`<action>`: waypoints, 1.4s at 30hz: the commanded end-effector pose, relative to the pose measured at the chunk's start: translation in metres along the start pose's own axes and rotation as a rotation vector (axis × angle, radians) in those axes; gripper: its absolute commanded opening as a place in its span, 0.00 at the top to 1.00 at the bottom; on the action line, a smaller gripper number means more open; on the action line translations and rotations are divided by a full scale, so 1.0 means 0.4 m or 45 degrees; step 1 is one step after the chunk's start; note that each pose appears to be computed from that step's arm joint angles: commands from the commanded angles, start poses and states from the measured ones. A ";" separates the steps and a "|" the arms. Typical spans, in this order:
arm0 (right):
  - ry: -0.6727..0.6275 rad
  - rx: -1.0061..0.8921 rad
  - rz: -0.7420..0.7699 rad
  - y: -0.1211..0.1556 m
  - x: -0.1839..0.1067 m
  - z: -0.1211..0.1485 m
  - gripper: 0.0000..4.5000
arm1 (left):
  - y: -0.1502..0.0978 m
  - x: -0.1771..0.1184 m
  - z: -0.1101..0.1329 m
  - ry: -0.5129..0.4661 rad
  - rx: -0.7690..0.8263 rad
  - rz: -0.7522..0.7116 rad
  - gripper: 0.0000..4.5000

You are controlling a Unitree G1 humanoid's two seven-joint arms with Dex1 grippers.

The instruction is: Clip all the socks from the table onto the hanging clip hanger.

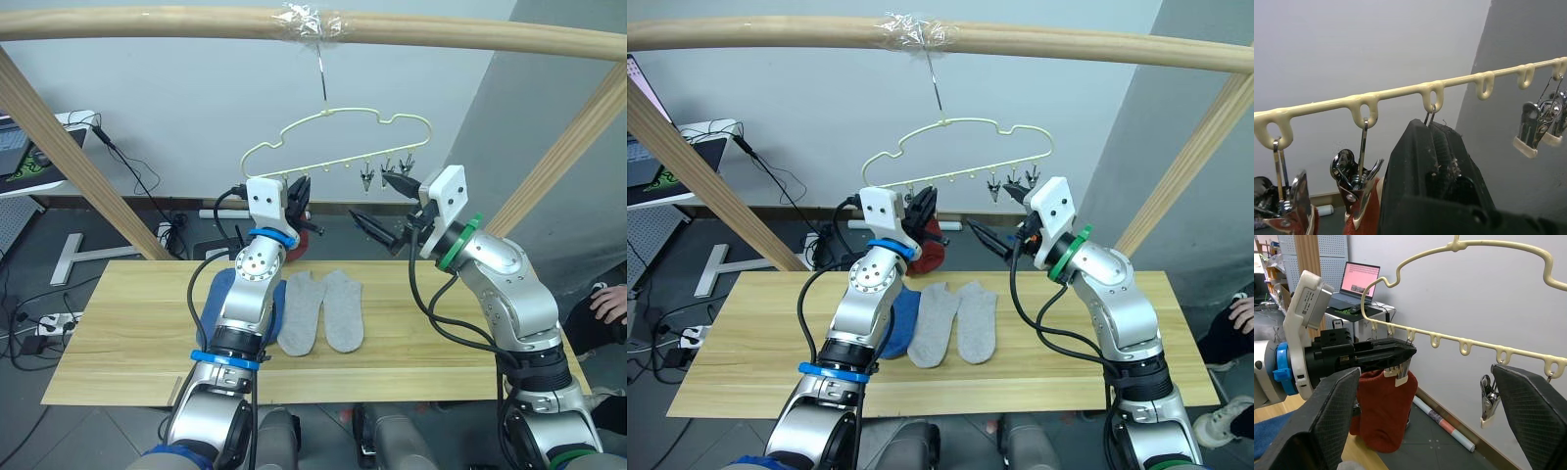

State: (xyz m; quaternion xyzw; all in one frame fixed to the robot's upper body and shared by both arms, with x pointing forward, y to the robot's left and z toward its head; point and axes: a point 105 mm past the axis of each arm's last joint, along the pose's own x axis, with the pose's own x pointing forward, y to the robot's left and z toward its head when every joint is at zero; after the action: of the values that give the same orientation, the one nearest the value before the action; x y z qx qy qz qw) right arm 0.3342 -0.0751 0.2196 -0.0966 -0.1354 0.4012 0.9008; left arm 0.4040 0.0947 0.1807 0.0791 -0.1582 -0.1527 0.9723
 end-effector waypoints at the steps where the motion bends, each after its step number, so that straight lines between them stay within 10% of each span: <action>1: -0.046 -0.019 0.014 0.007 0.002 0.026 0.00 | 0.008 -0.001 0.029 -0.045 -0.058 0.002 1.00; 7: 0.236 -0.006 0.088 0.080 0.009 -0.127 0.00 | 0.022 -0.015 0.026 0.001 -0.311 -0.054 1.00; 28: 0.845 0.182 0.128 0.187 0.041 -0.537 0.00 | 0.043 -0.075 0.011 0.093 -0.258 -0.128 1.00; 42: 0.919 0.106 0.226 0.191 -0.054 -0.583 0.99 | 0.044 -0.079 0.010 0.098 -0.266 -0.128 1.00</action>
State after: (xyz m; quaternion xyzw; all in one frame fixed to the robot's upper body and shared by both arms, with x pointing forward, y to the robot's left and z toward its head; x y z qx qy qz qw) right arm 0.3492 -0.0422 -0.0133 -0.1985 0.1925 0.4260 0.8615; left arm 0.3802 0.1196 0.1798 -0.0094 -0.1029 -0.2155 0.9710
